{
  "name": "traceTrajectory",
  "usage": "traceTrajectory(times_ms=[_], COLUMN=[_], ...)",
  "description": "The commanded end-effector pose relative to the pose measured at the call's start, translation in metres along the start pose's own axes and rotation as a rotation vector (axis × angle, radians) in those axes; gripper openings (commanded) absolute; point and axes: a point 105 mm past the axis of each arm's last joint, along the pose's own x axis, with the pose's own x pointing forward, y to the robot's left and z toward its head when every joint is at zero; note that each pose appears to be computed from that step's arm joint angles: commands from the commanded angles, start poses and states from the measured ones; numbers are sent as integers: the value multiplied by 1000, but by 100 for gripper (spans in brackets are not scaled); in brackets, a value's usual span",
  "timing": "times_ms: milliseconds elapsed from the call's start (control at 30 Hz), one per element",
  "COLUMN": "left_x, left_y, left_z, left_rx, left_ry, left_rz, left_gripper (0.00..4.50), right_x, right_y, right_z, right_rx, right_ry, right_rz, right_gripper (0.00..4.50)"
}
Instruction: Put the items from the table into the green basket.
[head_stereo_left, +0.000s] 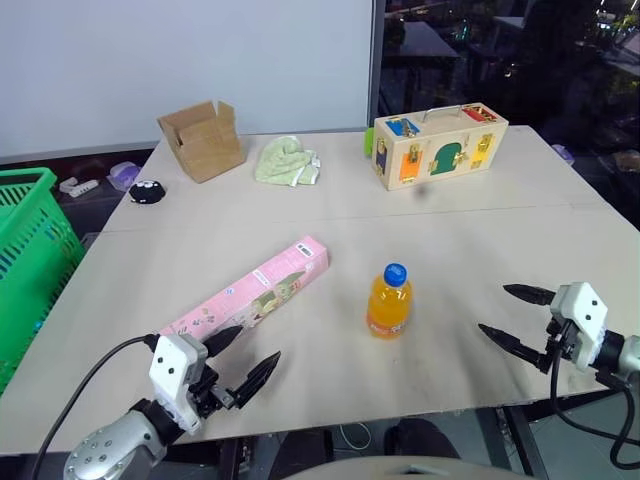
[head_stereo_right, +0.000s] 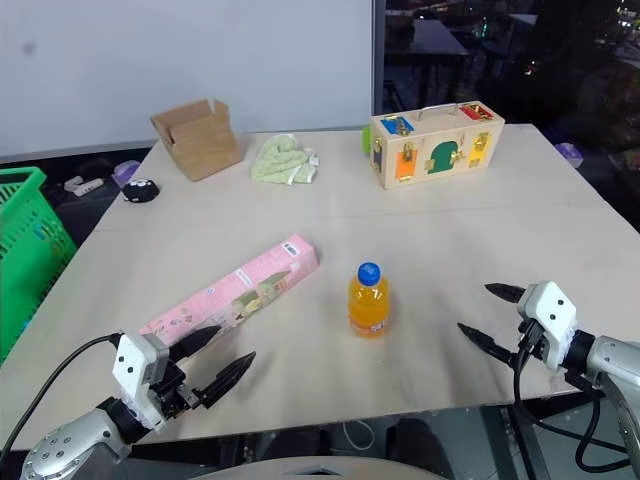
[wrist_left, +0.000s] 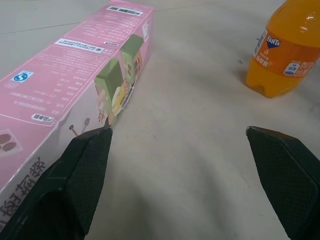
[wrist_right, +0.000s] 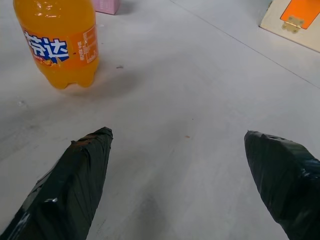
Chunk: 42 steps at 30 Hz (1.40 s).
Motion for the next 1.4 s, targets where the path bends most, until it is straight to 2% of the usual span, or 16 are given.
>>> traceTrajectory(times_ms=[33, 267, 500, 633, 900, 1133, 1400], left_x=[-1, 5, 3, 5, 14, 14, 16], left_y=[1, -17, -31, -35, -48, -52, -40], left_z=[13, 25, 31, 38, 67, 72, 79], left_rx=[70, 190, 223, 225, 241, 233, 234], left_ry=[-49, -85, -110, -113, -138, -127, -120], left_rz=[-24, -215, -386, -423, -407, -381, -367], left_gripper=[448, 448, 448, 448, 448, 448, 448], right_x=[6, 20, 51, 69, 93, 108, 129], right_y=[2, 27, 51, 55, 60, 67, 72], right_z=[19, 48, 56, 57, 41, 41, 38], right_rx=[-52, -32, 48, 75, 77, 77, 61], right_ry=[-61, -137, -110, -118, -78, -118, -154], right_rz=[8, 145, 327, 355, 407, 460, 476], right_gripper=[450, 450, 450, 450, 450, 450, 450])
